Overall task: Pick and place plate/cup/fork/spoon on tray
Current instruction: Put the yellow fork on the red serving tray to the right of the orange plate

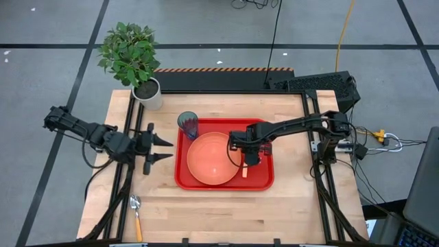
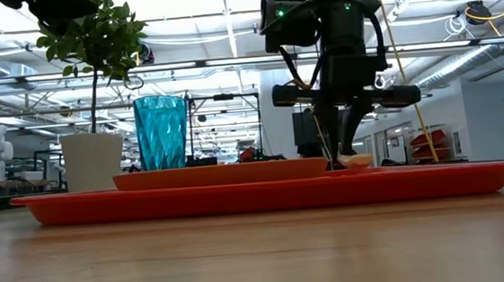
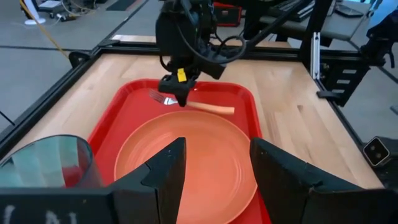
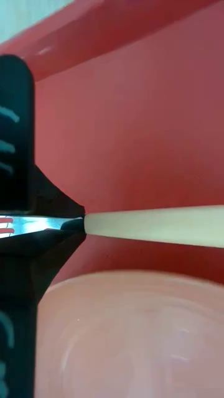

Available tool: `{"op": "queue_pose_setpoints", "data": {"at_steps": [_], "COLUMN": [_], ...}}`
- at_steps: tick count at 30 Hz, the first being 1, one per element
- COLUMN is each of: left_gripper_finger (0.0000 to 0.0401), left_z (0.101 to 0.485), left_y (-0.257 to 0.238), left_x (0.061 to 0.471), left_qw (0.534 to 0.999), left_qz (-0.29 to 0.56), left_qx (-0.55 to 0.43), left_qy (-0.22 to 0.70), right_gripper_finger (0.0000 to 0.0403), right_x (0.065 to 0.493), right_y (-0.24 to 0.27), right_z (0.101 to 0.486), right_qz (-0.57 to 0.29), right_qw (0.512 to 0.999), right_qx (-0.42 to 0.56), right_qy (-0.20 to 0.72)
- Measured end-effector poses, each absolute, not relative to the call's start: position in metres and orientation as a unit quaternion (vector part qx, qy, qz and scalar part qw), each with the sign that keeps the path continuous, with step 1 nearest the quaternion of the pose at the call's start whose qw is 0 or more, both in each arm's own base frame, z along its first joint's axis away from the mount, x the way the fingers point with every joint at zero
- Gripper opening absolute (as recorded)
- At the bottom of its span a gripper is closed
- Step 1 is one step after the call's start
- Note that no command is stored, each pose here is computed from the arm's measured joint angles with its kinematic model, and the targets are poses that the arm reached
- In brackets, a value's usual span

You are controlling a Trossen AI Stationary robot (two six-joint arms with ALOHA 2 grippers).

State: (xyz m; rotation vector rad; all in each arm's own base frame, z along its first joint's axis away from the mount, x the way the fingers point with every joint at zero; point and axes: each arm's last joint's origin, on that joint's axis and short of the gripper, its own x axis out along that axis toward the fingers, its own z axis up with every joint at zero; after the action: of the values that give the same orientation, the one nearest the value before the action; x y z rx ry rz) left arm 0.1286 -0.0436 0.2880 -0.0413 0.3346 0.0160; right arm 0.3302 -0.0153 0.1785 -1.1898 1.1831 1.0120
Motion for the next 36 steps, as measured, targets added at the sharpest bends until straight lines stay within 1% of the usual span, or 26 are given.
{"op": "queue_pose_setpoints", "data": {"at_steps": [9, 21, 36], "left_gripper_finger": [0.0182, 0.0182, 0.0182], "left_z": [0.289, 0.289, 0.289], "left_y": [-0.043, -0.043, -0.043], "left_x": [0.128, 0.128, 0.128], "left_qw": [0.986, 0.986, 0.986], "left_qz": [0.008, 0.007, 0.007], "left_qx": [-0.022, -0.023, -0.022], "left_qy": [0.164, 0.163, 0.164], "right_gripper_finger": [0.0006, 0.0006, 0.0006], "right_x": [0.325, 0.326, 0.327], "right_y": [-0.015, -0.015, -0.015], "right_z": [0.164, 0.164, 0.164], "right_qz": [0.429, 0.435, 0.431], "right_qw": [0.556, 0.550, 0.554], "right_qx": [-0.511, -0.520, -0.523], "right_qy": [0.496, 0.487, 0.484]}}
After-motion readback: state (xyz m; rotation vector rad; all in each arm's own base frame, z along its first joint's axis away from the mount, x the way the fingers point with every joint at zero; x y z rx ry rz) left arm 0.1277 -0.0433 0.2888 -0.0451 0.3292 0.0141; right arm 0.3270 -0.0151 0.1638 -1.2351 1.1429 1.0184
